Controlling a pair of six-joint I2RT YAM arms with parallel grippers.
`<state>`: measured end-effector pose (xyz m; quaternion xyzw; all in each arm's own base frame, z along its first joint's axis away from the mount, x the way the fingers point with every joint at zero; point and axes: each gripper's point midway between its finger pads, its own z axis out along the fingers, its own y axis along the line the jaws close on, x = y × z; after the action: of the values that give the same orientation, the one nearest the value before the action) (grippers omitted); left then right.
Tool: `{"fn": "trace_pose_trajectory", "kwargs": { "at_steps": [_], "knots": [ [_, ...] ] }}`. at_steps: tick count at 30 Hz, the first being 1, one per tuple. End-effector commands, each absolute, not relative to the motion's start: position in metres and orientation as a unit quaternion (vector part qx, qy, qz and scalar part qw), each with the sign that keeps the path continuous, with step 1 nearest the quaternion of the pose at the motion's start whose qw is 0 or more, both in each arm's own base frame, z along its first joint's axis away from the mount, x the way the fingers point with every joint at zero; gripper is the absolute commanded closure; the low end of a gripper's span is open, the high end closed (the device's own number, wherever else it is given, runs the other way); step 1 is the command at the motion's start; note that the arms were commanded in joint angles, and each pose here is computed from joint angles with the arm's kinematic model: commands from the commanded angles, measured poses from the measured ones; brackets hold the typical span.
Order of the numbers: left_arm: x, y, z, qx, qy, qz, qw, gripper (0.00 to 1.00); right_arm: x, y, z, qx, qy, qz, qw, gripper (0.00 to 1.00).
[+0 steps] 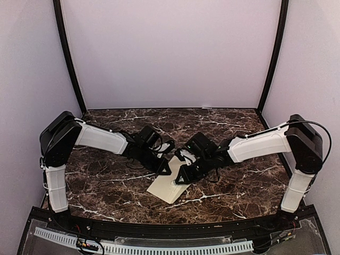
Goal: Place the letter into the envelope and seal it
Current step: Paint the envelope at the center of the board.
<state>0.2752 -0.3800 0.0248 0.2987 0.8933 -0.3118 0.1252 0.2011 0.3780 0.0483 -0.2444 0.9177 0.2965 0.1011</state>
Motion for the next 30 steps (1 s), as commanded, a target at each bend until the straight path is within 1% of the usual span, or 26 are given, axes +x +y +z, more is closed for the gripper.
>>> {"fn": "trace_pose_trajectory", "kwargs": {
  "at_steps": [1, 9, 30],
  "knots": [
    [0.270, -0.371, 0.012, 0.298, 0.904, -0.288, 0.103, 0.91, 0.194, 0.387, 0.050, -0.248, 0.911, 0.313, 0.099, 0.94],
    [0.269, -0.370, 0.008, 0.304, 0.903, -0.286, 0.102, 0.92, 0.205, 0.388, 0.050, -0.241, 0.917, 0.296, 0.113, 0.94],
    [0.270, -0.365, -0.001, 0.310, 0.907, -0.266, 0.102, 0.94, 0.242, 0.361, 0.038, -0.197, 0.940, 0.237, 0.144, 0.94]
  ]
}}
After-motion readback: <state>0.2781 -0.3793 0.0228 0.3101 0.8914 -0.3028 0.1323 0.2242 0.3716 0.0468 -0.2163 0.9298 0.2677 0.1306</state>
